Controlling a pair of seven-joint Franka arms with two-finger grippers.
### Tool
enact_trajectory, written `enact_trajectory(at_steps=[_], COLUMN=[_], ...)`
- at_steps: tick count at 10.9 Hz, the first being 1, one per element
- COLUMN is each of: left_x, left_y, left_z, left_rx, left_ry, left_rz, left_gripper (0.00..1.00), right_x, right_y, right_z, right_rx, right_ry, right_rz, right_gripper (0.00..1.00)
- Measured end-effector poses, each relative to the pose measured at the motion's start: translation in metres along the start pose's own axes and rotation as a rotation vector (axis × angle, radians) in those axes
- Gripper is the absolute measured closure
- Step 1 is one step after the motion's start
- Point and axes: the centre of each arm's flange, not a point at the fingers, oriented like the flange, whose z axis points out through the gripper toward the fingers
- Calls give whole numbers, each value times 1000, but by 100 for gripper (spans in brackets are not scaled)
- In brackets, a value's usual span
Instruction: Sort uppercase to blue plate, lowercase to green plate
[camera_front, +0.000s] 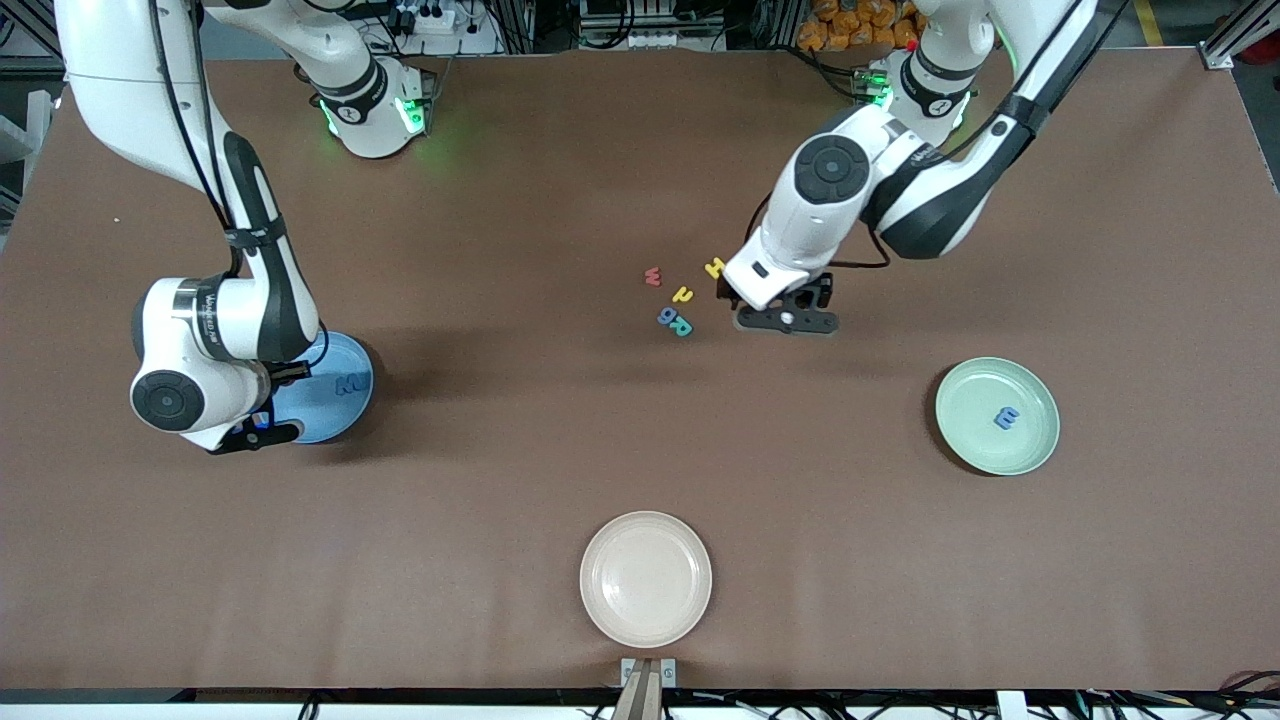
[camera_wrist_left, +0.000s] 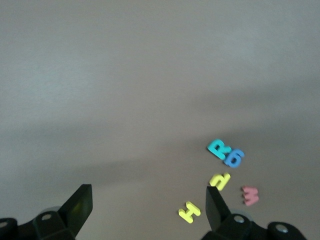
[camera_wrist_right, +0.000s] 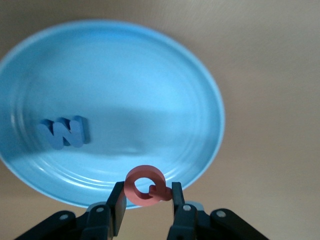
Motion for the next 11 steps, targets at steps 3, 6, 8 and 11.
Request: enact_trajectory(at_steps=[3, 6, 8, 11], left_x=[-14, -17, -20, -26], left_y=[34, 47, 52, 59], left_z=[11, 37, 53, 70], left_rx=[-12, -32, -47, -57], left_ry=[26, 24, -10, -45], left_rz=[138, 199, 209, 224], left_gripper=[0, 0, 0, 0], right_x=[-2, -3, -3, -3], right_y=[0, 3, 3, 3], right_z=[30, 39, 40, 40], right_rx=[57, 78, 79, 81], right_ry=[-37, -39, -39, -38], right_rz=[-1, -4, -6, -7], right_gripper=[59, 59, 55, 29])
